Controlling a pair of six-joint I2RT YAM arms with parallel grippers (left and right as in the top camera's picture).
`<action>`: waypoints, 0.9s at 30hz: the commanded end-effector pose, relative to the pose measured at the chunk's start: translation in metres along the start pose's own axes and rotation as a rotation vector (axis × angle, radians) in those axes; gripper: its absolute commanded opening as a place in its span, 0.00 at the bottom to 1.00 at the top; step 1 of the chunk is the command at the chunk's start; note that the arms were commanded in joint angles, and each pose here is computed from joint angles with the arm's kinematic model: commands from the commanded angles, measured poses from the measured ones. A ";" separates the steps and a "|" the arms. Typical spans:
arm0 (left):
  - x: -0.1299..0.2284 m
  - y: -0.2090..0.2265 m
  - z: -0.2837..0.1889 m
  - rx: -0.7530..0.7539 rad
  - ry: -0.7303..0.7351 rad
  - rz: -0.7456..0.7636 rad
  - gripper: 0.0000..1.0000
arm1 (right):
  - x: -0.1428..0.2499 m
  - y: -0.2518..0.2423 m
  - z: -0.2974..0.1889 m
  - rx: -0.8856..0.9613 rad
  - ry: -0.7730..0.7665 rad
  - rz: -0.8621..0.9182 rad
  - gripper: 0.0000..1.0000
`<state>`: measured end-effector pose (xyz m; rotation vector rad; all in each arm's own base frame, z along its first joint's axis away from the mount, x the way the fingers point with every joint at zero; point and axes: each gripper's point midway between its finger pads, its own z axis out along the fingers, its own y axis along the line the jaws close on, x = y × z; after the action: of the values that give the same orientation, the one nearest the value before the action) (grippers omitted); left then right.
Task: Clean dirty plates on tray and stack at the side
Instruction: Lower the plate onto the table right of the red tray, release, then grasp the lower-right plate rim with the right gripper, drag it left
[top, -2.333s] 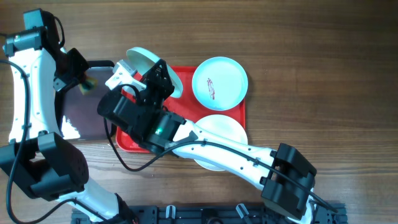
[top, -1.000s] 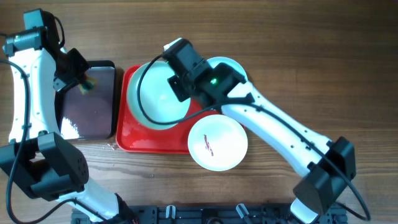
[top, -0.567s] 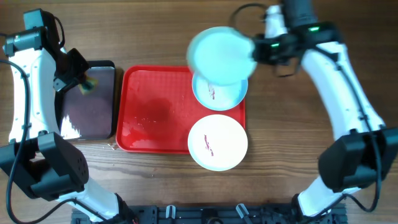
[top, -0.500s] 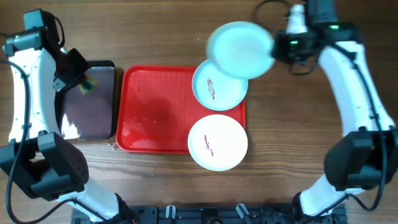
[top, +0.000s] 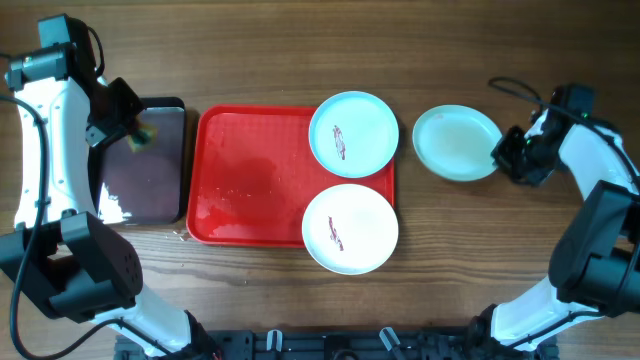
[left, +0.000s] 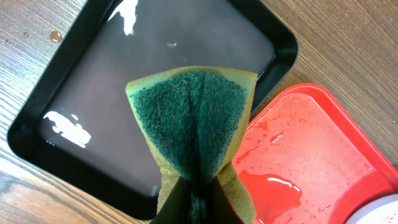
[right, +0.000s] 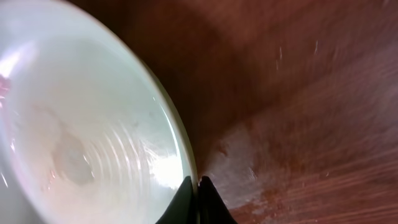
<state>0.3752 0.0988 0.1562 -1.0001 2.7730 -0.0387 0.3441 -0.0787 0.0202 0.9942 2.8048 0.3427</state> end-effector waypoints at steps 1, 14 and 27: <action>-0.002 -0.002 0.003 0.008 0.003 0.015 0.04 | 0.026 -0.017 0.017 0.040 0.055 0.017 0.04; 0.002 -0.010 0.003 0.013 0.005 0.038 0.04 | 0.030 0.024 -0.066 -0.088 0.035 -0.191 0.43; 0.004 -0.021 0.003 0.023 -0.006 0.064 0.04 | 0.159 0.103 -0.042 -0.251 0.261 -0.705 0.51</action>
<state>0.3836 0.0824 0.1570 -0.9314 2.7790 -0.0484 0.2910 0.0612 0.0911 0.0758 2.9753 0.6671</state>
